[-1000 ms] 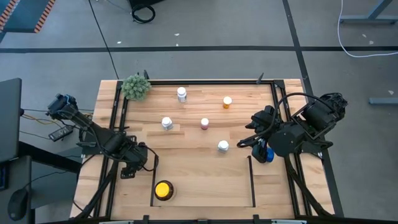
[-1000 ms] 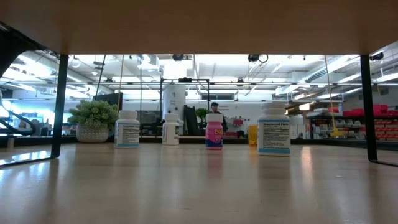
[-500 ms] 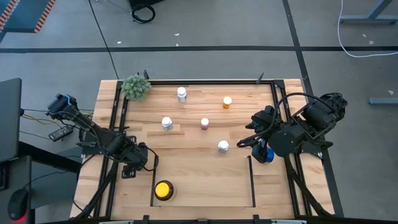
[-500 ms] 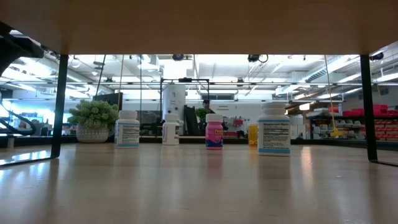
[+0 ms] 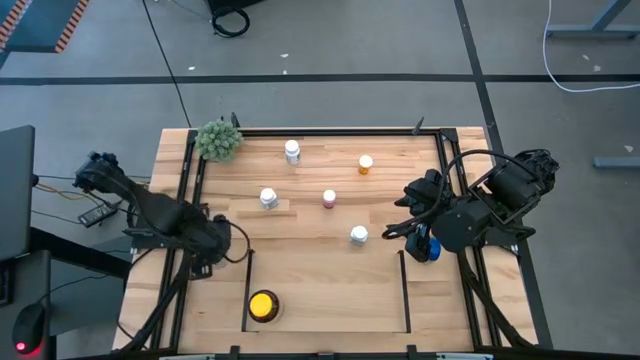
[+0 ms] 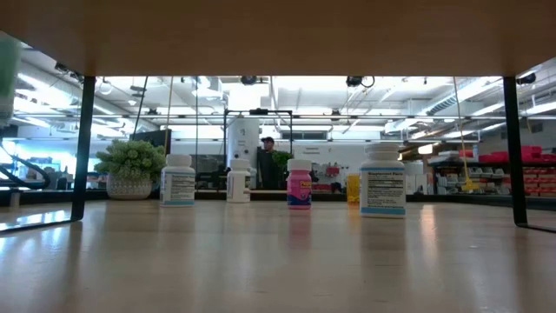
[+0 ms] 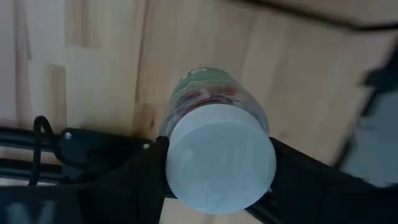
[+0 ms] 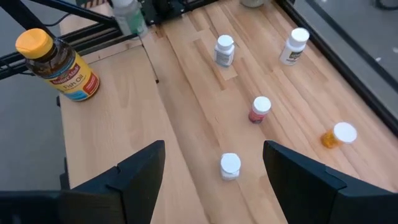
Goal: Pick and place medicine bottles onto shelf by color
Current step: Put the green pill bottle on the shelf
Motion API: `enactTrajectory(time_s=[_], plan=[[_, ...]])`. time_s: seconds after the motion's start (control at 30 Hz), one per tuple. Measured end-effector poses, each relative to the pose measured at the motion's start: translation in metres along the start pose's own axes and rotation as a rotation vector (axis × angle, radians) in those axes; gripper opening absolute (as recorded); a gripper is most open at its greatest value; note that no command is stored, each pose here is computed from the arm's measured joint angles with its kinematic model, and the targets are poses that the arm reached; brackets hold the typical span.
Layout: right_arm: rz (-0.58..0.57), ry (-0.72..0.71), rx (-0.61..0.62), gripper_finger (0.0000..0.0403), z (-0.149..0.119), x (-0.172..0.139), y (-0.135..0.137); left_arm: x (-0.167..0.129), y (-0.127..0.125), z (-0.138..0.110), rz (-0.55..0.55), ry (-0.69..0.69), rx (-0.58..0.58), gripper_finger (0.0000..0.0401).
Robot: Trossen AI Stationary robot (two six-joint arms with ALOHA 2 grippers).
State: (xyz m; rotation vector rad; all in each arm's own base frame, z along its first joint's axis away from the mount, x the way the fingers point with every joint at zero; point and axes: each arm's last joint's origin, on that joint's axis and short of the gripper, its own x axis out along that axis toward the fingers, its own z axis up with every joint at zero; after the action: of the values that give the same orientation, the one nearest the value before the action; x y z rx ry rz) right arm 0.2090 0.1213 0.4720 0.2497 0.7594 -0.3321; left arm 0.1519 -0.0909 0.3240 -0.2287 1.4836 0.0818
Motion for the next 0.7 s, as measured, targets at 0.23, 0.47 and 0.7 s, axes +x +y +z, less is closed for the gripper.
enactTrajectory(time_s=[0.23, 0.47, 0.7], plan=[[-0.022, -0.025, -0.004, 0.0277, 0.001, 0.0, -0.001, -0.067, -0.001, 0.016, -0.098, -0.165, -0.056, 0.0234], [-0.029, -0.032, 0.003, 0.0277, 0.001, 0.0, -0.001, -0.099, -0.012, 0.044, -0.128, -0.27, -0.008, 0.0234], [-0.028, -0.033, 0.017, 0.0277, 0.001, 0.0, -0.001, -0.103, -0.02, 0.073, -0.094, -0.304, 0.104, 0.0234]])
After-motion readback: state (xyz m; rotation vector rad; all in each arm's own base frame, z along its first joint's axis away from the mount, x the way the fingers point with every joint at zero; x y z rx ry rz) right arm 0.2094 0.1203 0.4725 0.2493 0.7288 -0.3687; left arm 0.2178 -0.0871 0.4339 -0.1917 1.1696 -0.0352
